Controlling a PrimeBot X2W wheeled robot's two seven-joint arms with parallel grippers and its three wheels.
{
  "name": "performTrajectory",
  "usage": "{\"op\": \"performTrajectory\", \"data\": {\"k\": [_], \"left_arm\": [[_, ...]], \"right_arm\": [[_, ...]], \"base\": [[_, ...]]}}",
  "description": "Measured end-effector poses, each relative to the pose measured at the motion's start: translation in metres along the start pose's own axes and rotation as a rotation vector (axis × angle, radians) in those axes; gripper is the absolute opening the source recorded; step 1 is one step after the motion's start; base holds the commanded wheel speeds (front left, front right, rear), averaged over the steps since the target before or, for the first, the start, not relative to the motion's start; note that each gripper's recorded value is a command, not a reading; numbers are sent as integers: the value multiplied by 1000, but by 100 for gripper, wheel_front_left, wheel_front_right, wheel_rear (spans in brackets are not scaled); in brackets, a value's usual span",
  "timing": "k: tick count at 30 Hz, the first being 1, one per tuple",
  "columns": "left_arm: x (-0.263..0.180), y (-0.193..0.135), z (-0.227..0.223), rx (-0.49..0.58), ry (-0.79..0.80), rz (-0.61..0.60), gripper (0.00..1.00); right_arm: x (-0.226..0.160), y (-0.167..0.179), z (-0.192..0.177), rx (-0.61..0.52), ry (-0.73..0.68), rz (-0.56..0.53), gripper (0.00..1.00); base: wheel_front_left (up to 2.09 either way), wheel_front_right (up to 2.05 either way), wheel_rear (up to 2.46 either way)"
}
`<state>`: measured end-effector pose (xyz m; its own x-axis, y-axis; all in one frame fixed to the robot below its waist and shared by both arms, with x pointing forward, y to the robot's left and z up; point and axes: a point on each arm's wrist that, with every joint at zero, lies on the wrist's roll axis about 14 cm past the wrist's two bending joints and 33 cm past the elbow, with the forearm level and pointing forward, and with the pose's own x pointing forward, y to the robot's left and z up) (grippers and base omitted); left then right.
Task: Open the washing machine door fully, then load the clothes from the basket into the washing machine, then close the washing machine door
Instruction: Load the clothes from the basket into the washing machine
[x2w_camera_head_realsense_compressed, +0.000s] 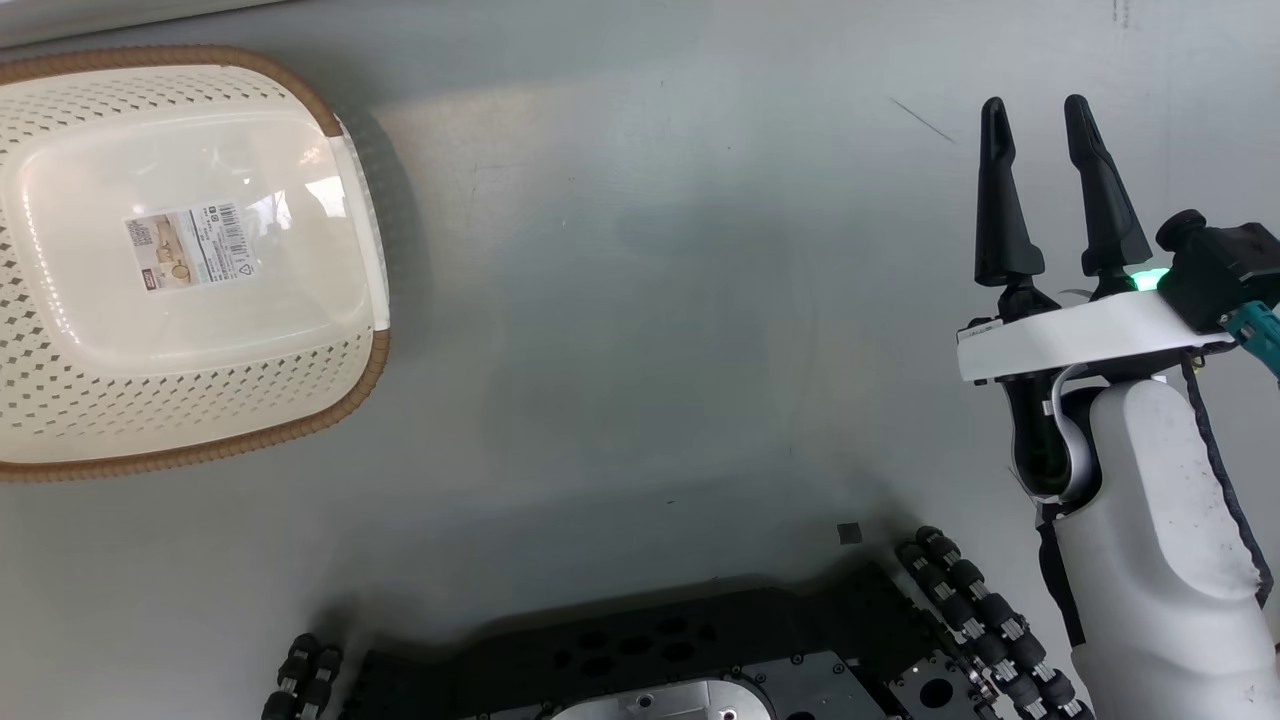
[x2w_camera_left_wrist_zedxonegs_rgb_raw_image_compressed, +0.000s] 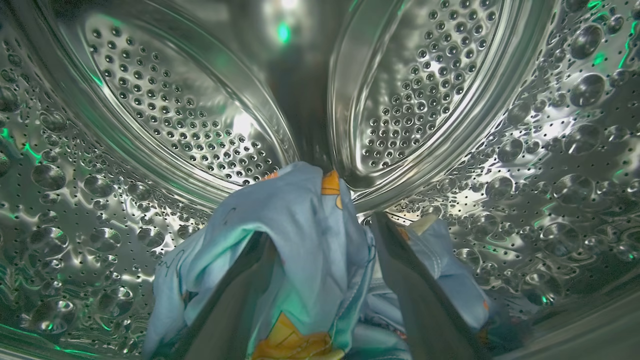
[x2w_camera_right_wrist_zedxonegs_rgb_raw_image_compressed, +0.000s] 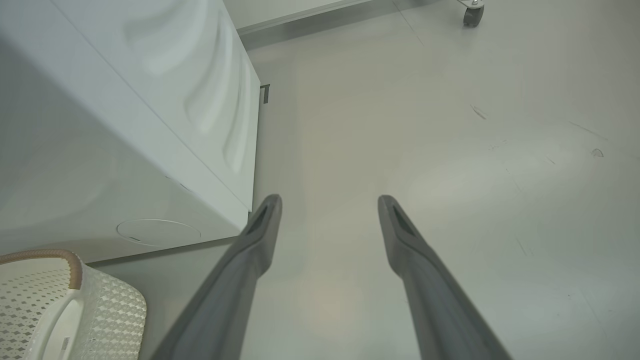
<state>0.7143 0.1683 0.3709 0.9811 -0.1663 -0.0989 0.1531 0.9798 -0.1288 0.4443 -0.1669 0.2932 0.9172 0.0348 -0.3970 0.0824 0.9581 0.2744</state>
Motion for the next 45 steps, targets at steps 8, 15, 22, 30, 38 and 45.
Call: {"op": "performTrajectory", "data": {"k": [8,15,22,30,38,45], "left_arm": [[-16,4,-2,-6,20,20,100],[-35,7,0,-6,38,38,100],[-53,4,8,-24,51,48,100],[-79,8,12,-27,71,67,100],[-109,-2,31,-47,46,63,100],[-137,2,51,-55,4,85,100]], "right_arm": [[1,6,11,2,-29,15,100],[0,12,26,1,-63,29,100],[-3,20,42,2,-101,49,100],[-9,27,60,1,-140,63,100],[-26,32,78,1,-180,73,100],[-42,38,93,1,-217,89,100]], "base": [[0,0,0],[0,0,0],[0,0,0],[0,0,0],[0,0,0],[0,0,0]]}}
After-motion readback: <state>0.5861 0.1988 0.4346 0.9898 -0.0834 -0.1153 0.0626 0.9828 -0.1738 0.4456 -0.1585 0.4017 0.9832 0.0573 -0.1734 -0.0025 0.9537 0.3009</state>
